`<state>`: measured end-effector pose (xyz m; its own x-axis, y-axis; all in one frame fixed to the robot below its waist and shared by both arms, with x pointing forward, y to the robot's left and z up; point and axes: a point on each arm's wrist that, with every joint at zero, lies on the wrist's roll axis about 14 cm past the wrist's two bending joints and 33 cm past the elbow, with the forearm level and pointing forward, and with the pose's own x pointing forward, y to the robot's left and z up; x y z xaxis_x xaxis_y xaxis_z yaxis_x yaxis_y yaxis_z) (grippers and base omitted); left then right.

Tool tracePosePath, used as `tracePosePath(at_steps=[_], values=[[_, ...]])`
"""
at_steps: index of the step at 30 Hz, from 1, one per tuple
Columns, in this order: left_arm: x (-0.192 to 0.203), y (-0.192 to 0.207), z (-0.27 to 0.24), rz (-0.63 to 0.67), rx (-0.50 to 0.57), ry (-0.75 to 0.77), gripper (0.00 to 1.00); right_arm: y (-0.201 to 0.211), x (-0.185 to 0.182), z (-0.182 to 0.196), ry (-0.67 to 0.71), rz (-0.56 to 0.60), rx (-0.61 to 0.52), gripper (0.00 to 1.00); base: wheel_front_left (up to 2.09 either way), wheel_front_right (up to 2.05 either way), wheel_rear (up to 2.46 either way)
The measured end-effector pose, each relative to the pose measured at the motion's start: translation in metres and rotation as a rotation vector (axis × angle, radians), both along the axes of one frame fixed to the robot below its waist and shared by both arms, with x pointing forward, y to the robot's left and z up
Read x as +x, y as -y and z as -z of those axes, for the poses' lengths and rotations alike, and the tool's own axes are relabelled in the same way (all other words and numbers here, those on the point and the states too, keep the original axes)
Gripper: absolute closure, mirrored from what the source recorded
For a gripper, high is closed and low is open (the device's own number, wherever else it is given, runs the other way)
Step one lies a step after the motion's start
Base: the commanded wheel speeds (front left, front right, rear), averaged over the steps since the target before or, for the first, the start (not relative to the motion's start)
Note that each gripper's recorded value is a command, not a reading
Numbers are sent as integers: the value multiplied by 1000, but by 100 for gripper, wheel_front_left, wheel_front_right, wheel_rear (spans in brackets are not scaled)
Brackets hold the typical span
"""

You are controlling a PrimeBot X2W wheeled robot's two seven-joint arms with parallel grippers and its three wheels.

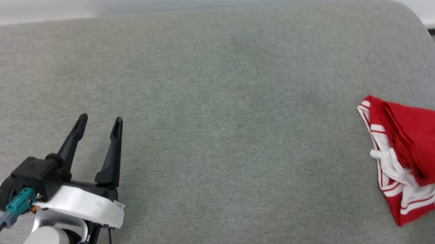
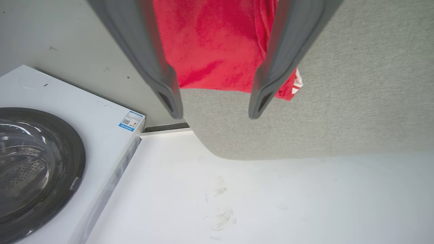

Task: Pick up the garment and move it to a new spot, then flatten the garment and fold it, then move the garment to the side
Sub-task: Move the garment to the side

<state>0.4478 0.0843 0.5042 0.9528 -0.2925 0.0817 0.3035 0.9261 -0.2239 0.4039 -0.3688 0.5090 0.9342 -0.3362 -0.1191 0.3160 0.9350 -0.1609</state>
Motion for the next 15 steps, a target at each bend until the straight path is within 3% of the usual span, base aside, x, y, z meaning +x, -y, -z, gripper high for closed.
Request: tracePosePath(at_steps=[15], values=[[-50, -96, -16, -287, 87, 31, 0, -153, -4, -2, 90, -307, 212, 0, 0, 0, 0]])
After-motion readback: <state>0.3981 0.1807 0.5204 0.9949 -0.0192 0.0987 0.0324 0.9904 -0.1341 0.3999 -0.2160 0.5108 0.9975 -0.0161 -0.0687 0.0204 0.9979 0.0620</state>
